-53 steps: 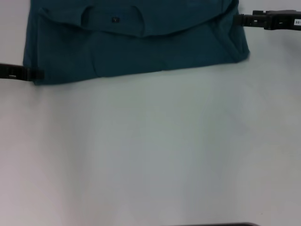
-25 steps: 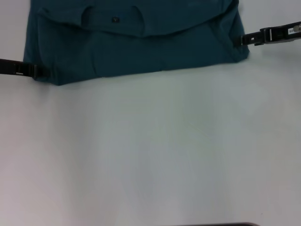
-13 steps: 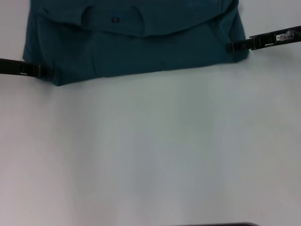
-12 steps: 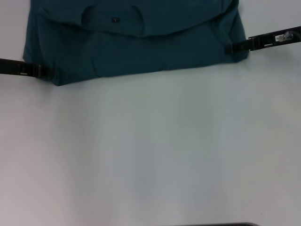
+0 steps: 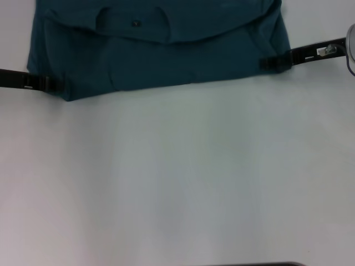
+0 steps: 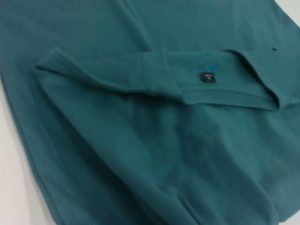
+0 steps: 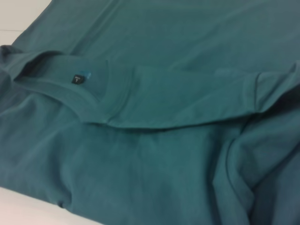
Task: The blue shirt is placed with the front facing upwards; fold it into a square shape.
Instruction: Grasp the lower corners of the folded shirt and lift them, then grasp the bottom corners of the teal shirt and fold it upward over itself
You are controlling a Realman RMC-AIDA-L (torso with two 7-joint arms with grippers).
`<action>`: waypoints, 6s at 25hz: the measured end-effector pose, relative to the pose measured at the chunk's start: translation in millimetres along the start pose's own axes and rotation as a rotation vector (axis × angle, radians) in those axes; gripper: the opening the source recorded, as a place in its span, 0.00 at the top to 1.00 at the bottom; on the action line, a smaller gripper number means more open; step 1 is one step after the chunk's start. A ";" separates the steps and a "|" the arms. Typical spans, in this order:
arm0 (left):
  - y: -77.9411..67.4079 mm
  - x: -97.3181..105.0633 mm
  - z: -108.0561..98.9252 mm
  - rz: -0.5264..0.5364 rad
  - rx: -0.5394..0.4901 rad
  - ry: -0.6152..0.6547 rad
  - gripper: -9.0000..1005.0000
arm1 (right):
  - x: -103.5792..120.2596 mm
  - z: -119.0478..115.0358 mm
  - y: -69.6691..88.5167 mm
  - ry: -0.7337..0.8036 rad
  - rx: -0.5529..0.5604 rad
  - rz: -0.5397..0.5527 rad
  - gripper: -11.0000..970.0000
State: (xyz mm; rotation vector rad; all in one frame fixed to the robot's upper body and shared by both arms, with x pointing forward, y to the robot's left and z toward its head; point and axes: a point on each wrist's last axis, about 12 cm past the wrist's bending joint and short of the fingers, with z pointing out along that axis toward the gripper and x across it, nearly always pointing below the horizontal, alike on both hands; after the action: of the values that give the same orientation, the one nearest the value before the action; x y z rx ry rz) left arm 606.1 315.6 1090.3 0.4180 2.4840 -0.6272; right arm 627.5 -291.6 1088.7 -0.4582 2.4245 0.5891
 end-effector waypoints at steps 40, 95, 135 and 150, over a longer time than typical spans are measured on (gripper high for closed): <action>-1.7 -3.0 0.6 0.006 0.002 -0.006 0.99 | 2.4 11.8 0.2 0.001 0.057 -0.021 0.59; 7.5 9.2 -15.0 -0.052 0.034 0.042 0.99 | 7.7 -17.9 -12.6 0.048 -0.025 0.077 0.96; 5.2 46.8 -62.2 -0.085 0.240 0.161 0.99 | 39.1 -59.8 -23.1 0.074 -0.153 0.090 0.94; -2.6 69.9 -68.4 -0.051 0.343 0.168 0.99 | 56.2 -61.9 -14.2 0.080 -0.247 0.074 0.93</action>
State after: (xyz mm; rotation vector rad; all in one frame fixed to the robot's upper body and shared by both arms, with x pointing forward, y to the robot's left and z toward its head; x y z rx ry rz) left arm 519.6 359.6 1102.5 0.5564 2.5534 -1.0866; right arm 562.0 -345.2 1094.4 -0.5035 2.4634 0.9249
